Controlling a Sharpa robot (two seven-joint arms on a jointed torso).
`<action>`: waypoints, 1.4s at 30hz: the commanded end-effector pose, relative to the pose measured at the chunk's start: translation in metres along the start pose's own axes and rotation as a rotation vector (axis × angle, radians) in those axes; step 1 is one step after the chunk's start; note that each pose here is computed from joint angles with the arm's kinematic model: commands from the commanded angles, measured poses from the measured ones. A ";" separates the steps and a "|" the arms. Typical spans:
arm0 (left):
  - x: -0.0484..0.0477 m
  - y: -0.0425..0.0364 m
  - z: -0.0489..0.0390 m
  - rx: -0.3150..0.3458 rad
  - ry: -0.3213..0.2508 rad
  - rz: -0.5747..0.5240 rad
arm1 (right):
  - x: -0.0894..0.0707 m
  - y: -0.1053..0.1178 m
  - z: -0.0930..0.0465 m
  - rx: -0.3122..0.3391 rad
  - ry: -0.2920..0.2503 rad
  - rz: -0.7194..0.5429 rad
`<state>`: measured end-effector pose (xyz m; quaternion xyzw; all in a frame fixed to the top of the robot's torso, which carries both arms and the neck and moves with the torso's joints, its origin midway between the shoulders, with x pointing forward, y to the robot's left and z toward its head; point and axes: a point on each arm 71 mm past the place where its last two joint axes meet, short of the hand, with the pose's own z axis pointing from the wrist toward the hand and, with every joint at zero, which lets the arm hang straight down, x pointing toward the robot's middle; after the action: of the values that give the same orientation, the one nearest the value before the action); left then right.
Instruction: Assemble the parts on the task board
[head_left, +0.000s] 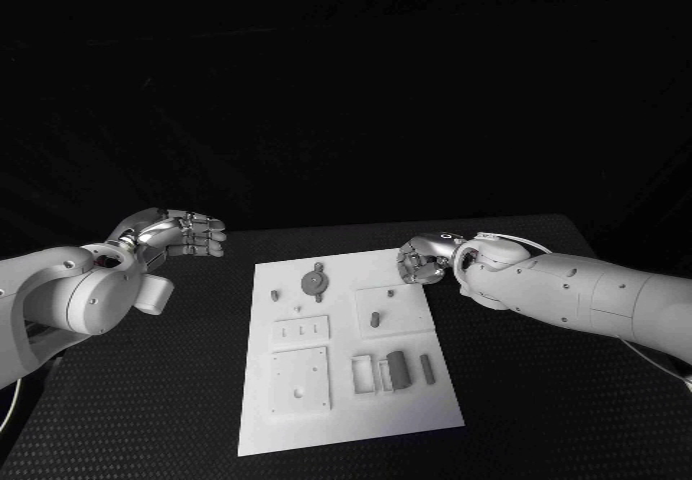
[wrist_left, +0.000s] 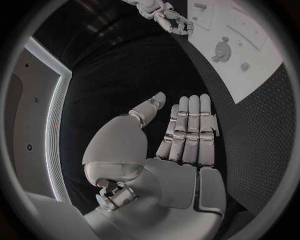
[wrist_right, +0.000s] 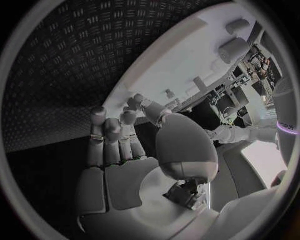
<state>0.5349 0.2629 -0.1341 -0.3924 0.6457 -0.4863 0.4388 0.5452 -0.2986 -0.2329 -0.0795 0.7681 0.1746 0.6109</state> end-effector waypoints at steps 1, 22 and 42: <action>0.0021 -0.0012 0.0000 0.009 0.021 0.001 | -0.001 0.001 0.001 0.006 -0.022 0.019; 0.0143 0.0014 0.0008 -0.036 0.137 0.095 | -0.016 0.025 0.007 0.021 -0.077 0.075; 0.0675 0.0018 0.0155 -0.177 0.222 0.210 | -0.038 0.113 0.020 -0.151 -0.078 0.121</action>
<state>0.5298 0.1992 -0.1484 -0.2988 0.7593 -0.4297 0.3867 0.5362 -0.1946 -0.1803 -0.0746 0.7269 0.2698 0.6271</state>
